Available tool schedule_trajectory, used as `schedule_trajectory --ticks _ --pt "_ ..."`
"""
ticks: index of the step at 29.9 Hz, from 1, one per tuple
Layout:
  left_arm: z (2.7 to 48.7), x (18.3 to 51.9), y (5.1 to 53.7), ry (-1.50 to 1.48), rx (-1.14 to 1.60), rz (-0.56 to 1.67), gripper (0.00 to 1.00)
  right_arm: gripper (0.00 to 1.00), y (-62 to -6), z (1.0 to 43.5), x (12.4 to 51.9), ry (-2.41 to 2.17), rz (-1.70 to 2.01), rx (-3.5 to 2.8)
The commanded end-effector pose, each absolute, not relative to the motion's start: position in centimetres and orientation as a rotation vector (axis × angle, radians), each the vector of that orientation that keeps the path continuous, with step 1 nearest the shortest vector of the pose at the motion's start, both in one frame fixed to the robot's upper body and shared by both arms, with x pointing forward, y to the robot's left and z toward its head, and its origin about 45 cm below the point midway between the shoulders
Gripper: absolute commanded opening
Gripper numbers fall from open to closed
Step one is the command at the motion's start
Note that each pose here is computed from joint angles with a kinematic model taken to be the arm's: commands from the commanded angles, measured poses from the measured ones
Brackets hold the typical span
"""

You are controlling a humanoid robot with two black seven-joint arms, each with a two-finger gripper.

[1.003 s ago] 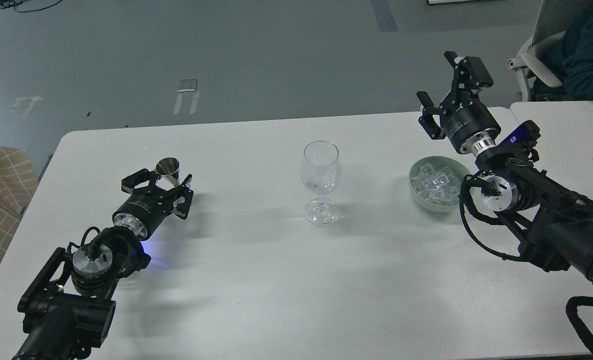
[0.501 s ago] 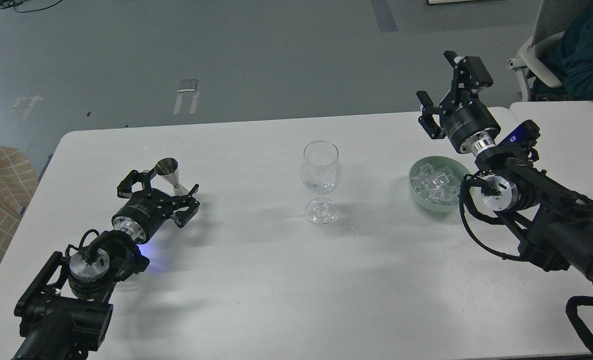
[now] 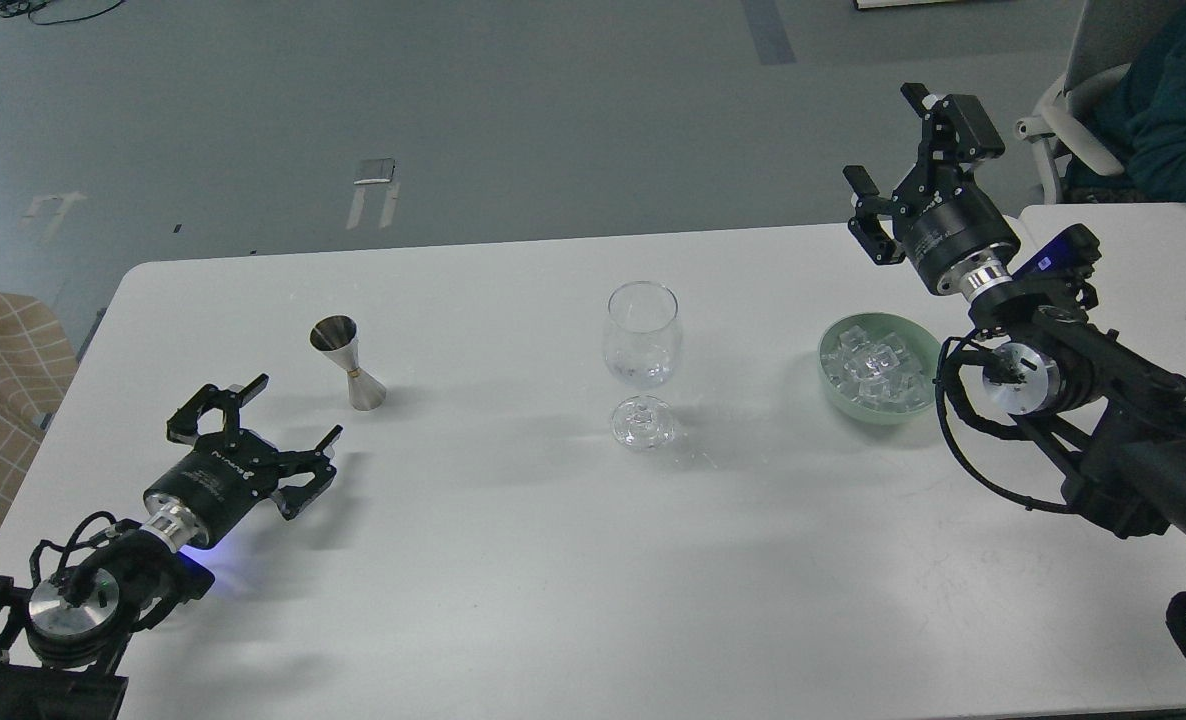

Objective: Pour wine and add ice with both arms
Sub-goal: 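Lower the jigger onto the table and open the left gripper, then withdraw the left gripper and move the right gripper toward the ice bowl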

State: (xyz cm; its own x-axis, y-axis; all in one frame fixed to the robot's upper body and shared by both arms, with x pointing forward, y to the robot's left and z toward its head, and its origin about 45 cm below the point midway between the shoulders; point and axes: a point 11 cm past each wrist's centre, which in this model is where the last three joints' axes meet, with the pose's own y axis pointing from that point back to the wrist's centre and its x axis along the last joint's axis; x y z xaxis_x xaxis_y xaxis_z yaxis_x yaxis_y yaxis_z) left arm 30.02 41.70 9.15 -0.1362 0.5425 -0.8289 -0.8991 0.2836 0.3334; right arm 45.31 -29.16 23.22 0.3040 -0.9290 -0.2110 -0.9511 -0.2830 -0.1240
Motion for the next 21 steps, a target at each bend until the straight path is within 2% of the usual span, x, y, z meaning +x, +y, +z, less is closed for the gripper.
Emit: schedule_trajectory --ticks 1,4,7,8,10,16,21 --pt "9.2 29.1 43.9 1.106 -0.371 1.36 0.98 1.0 -31.0 24.6 44.3 1.716 -0.021 -2.488" --pt "10.0 29.2 46.2 1.062 -0.369 1.421 0.98 1.0 -33.2 25.8 42.7 1.741 -0.298 -2.675" --pt "12.8 30.4 49.1 0.922 -0.319 1.483 0.98 1.0 -34.7 26.3 40.8 1.712 -0.629 -2.875" --pt "12.8 30.4 49.1 0.921 -0.319 1.483 0.98 1.0 -34.7 26.3 40.8 1.712 -0.631 -2.876" --pt "15.6 32.6 50.1 0.755 -0.289 1.517 0.98 1.0 -35.4 26.1 39.5 1.652 -0.91 -3.009" --pt "21.5 37.9 48.9 0.428 -0.237 1.495 0.98 1.0 -35.6 23.2 37.4 1.346 -1.587 -3.216" --pt "25.4 40.7 47.6 0.325 -0.308 1.453 0.98 1.0 -37.1 21.6 37.3 1.219 -1.824 -3.287"
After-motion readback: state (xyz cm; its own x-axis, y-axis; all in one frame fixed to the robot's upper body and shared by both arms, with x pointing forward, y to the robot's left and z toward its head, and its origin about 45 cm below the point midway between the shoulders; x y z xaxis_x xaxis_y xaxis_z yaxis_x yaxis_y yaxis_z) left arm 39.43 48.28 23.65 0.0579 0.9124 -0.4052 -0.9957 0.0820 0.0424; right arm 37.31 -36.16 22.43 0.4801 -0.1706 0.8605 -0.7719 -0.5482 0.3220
